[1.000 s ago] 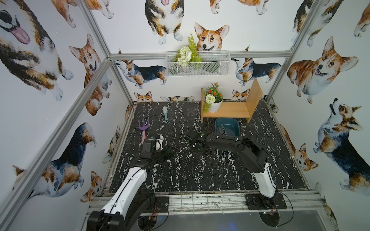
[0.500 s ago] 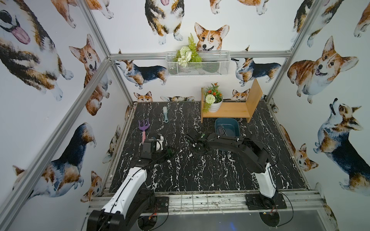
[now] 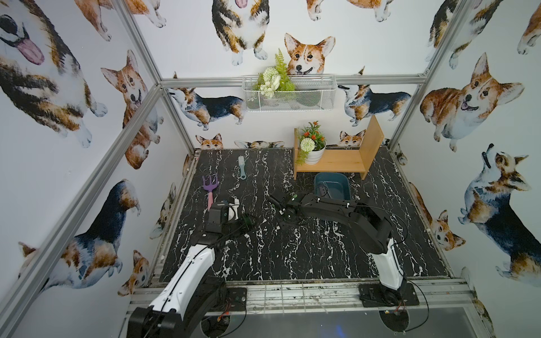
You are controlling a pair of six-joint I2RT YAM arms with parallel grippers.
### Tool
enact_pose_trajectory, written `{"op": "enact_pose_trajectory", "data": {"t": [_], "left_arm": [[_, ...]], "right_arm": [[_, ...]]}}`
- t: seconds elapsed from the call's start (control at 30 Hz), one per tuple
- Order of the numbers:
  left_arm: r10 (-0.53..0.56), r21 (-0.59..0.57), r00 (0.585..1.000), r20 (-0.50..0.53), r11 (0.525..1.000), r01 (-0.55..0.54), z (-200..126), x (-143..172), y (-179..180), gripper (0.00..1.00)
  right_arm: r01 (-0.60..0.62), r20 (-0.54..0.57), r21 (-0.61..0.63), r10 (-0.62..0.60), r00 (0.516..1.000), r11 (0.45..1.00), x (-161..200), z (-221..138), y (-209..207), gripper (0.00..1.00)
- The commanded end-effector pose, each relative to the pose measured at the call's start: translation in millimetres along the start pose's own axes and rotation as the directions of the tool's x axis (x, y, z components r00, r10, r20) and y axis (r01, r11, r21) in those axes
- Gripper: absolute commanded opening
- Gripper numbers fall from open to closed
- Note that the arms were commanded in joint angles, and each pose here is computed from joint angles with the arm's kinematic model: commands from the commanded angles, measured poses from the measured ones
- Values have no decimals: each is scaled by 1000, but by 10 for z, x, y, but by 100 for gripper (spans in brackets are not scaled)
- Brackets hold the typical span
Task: Put the scattered rulers into the storage box
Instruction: Pick up the ruler from the center of the board.
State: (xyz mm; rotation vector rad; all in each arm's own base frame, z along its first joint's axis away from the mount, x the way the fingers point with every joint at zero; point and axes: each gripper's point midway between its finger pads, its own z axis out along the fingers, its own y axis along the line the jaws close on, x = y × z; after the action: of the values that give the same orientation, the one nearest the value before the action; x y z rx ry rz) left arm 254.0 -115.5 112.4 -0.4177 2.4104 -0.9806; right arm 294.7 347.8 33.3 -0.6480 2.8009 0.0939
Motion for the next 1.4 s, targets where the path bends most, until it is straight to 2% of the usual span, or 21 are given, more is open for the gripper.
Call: {"op": "enact_pose_trajectory", "data": {"t": [0.0,0.4,0.77,0.93,1.0,1.2,1.37], "left_arm": [[11,9,1000,5,1000,-11,1,-8,-11,46],[14,4,1000,2,1000,-14,9,-1,6,46],[15,3,1000,2,1000,-15,10,0,8,46],[14,2,1000,0,1000,-14,14,4,11,46],[14,4,1000,2,1000,-14,13,-3,4,46],[11,5,1000,2,1000,-11,17,-6,4,46],[11,4,1000,0,1000,-11,20,1,10,46]], "right_arm": [[-1,-25,13,1,1000,1000,60,40,-19,56],[3,-59,-23,-4,998,1000,154,189,44,52],[4,-95,-11,-5,995,1000,239,277,3,34],[2,-72,19,-1,997,1000,198,221,-48,46],[3,-53,21,-2,999,1000,154,167,-46,48],[8,-11,18,-8,1000,1000,19,3,2,49],[12,-10,14,-12,1000,1000,9,-1,35,49]]}}
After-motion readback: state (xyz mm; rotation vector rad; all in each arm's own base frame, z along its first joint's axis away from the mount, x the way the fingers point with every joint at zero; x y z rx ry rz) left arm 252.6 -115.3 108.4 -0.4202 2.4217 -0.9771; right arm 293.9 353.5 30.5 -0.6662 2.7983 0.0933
